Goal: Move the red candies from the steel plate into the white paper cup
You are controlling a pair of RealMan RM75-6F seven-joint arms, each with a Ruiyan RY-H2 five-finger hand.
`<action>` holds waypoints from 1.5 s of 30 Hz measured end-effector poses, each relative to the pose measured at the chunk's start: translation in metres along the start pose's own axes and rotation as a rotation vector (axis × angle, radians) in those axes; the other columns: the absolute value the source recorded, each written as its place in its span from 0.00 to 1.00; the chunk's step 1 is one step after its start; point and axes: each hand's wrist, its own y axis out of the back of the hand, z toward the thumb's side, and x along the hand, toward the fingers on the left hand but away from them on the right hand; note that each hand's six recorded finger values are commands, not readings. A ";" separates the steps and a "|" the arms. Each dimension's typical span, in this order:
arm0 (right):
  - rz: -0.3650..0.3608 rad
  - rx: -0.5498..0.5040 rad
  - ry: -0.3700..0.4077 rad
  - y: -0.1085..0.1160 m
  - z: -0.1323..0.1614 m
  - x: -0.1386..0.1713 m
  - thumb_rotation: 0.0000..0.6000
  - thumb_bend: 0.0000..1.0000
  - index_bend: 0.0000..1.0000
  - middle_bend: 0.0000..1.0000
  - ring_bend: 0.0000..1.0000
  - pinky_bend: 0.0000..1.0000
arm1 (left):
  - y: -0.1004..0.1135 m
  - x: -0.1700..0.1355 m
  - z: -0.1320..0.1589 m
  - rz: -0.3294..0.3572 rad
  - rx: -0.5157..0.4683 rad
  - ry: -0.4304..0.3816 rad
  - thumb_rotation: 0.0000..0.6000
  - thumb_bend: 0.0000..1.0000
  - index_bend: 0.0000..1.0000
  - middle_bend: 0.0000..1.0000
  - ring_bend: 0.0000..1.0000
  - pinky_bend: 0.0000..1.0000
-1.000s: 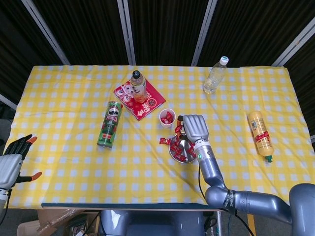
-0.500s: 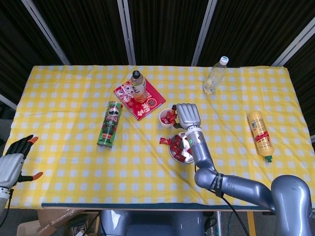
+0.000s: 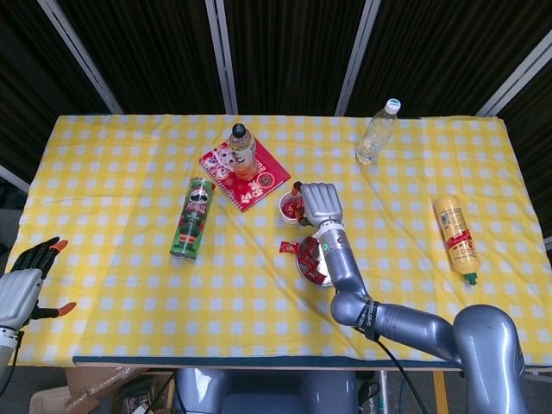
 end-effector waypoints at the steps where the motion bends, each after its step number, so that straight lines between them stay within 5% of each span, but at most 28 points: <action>1: 0.000 -0.002 0.003 0.000 0.001 0.002 1.00 0.44 0.34 0.82 0.90 0.92 | 0.000 0.000 0.000 0.000 -0.001 -0.001 1.00 0.02 0.00 0.00 0.00 0.00; 15: -0.048 -0.006 0.128 0.013 0.031 0.061 1.00 0.34 0.36 0.82 0.90 0.92 | 0.002 -0.002 0.001 0.017 0.001 -0.009 1.00 0.02 0.00 0.00 0.00 0.00; 25: 0.028 0.083 0.120 -0.024 0.016 0.105 1.00 0.34 0.36 0.82 0.91 0.92 | 0.004 -0.004 0.000 0.034 0.007 -0.016 1.00 0.03 0.00 0.00 0.00 0.00; 45: 0.101 0.116 0.040 -0.066 0.009 0.075 1.00 0.34 0.31 0.82 0.91 0.92 | 0.002 -0.003 -0.001 0.014 -0.008 -0.014 1.00 0.03 0.00 0.00 0.00 0.00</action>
